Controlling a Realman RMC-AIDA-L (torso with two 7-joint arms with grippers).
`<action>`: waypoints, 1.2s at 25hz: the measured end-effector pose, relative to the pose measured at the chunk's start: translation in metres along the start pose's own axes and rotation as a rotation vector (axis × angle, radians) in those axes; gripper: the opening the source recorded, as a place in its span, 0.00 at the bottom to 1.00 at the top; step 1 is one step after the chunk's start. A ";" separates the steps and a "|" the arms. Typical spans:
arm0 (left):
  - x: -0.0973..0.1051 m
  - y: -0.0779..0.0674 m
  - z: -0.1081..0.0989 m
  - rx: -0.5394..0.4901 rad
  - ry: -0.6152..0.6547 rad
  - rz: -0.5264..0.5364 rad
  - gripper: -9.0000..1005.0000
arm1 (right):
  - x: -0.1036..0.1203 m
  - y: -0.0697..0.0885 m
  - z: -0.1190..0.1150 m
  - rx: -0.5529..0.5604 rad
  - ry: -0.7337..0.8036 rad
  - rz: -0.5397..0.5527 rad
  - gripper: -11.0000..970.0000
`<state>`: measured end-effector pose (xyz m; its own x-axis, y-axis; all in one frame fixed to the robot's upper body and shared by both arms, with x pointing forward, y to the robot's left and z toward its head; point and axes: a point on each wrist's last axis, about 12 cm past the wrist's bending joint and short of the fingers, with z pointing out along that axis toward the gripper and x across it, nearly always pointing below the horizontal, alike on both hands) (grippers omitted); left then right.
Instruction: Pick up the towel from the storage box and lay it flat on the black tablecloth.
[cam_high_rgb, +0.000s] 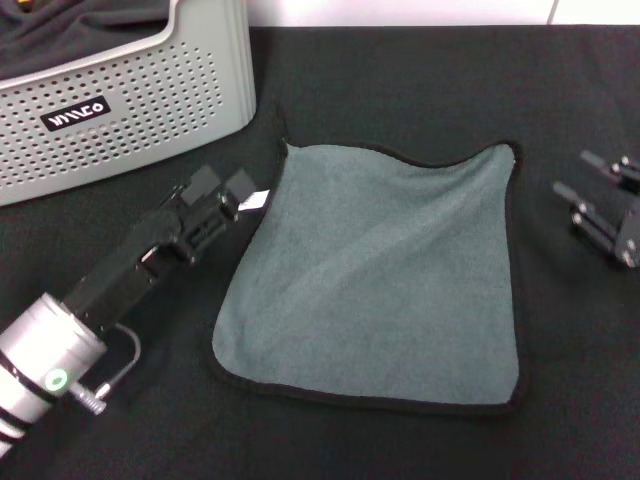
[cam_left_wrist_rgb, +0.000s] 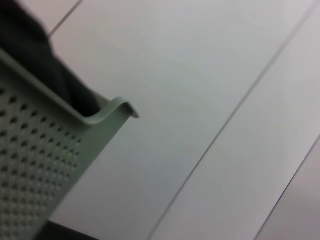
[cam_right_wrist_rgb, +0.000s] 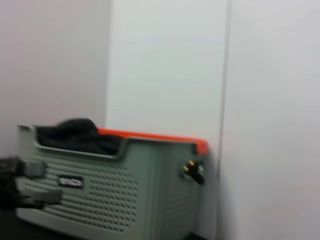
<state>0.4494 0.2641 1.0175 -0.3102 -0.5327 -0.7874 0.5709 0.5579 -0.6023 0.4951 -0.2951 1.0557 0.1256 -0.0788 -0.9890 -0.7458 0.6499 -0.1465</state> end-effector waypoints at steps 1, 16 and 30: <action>0.001 0.000 -0.003 -0.006 0.000 0.037 0.89 | 0.001 0.004 -0.004 -0.006 -0.014 -0.009 0.41; 0.038 -0.014 -0.033 0.061 0.173 0.662 0.89 | 0.011 0.053 0.002 -0.274 -0.059 -0.003 0.42; 0.064 -0.034 -0.037 0.350 0.312 0.805 0.88 | -0.014 0.047 0.000 -0.755 0.018 0.145 0.42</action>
<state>0.3820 0.2343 0.9828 0.1175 0.1551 -0.9809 0.8838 0.4340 0.1745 0.4583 -0.2633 1.0630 -0.0134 -0.0491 -0.9987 -0.9992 -0.0371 0.0153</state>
